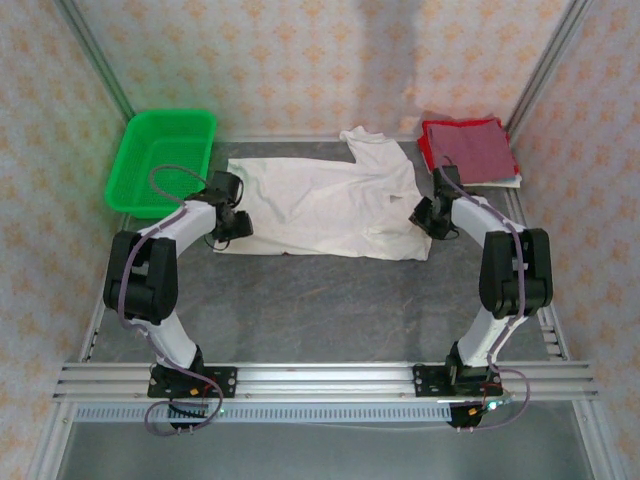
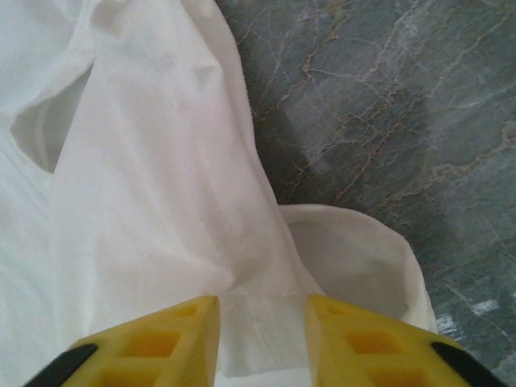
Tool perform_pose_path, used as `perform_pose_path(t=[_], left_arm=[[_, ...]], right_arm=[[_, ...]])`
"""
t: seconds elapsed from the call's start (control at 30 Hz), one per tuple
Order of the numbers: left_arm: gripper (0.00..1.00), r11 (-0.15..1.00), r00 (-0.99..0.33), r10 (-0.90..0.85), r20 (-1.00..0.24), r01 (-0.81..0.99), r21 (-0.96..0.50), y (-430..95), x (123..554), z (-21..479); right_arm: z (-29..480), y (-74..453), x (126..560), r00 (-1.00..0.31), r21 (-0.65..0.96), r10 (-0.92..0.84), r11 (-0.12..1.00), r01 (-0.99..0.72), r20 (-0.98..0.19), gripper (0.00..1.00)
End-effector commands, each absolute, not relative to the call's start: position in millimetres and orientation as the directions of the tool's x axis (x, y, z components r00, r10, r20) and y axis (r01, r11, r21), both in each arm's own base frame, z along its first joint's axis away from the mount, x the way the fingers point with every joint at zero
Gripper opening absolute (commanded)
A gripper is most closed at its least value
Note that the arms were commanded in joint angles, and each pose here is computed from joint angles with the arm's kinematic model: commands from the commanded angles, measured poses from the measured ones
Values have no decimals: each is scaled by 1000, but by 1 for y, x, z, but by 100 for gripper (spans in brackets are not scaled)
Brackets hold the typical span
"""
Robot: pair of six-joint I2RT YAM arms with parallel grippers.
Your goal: Fold and stack the t-shirts
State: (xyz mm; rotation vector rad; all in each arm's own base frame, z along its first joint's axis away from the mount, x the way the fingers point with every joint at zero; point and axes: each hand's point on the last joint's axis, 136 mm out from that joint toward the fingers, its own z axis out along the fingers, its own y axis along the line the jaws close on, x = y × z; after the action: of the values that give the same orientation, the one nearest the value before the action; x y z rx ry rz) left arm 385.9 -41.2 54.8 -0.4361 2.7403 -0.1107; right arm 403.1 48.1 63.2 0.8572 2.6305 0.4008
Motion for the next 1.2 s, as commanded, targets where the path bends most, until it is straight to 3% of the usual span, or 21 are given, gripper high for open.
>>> perform_pose_path(t=[0.0,0.07,0.17,0.23,0.27,0.37,0.53,0.7,0.87,0.97,1.07,1.17], left_arm=[[43,947,-886,-320,-336,-296,-122,-37,381,55],[43,948,-887,-319,-335,-295,-121,-37,380,54],[43,947,-886,-322,-334,-297,-123,-38,381,54],[43,945,-883,-327,-337,-300,-131,-38,382,55],[43,944,-882,-329,-338,-301,-133,-39,382,55],[43,943,-881,-331,-337,-302,-137,-39,380,54],[43,944,-885,-330,-330,-302,-133,-39,377,49],[43,943,-889,-332,-315,-304,-137,-41,376,43],[43,942,-889,-335,-311,-305,-142,-41,375,41],[43,942,-889,-334,-313,-305,-139,-41,376,41],[43,941,-889,-336,-312,-307,-140,-41,376,42],[43,942,-888,-334,-315,-305,-138,-41,375,42]], right_arm=[[65,51,412,-756,394,606,776,493,-248,17],[69,53,415,-755,405,603,777,482,-256,12],[72,53,417,-759,405,599,779,479,-254,13],[72,55,418,-757,418,601,775,474,-255,0],[71,55,417,-754,423,604,772,474,-257,0],[67,47,411,-740,398,622,766,506,-256,15],[49,41,402,-731,402,646,743,536,-220,26],[40,43,401,-740,399,641,744,536,-203,29],[42,44,403,-744,400,635,749,529,-206,38],[44,45,405,-745,411,634,748,521,-209,29],[48,47,408,-742,425,635,745,514,-215,13],[55,47,410,-737,437,637,743,507,-226,3]])
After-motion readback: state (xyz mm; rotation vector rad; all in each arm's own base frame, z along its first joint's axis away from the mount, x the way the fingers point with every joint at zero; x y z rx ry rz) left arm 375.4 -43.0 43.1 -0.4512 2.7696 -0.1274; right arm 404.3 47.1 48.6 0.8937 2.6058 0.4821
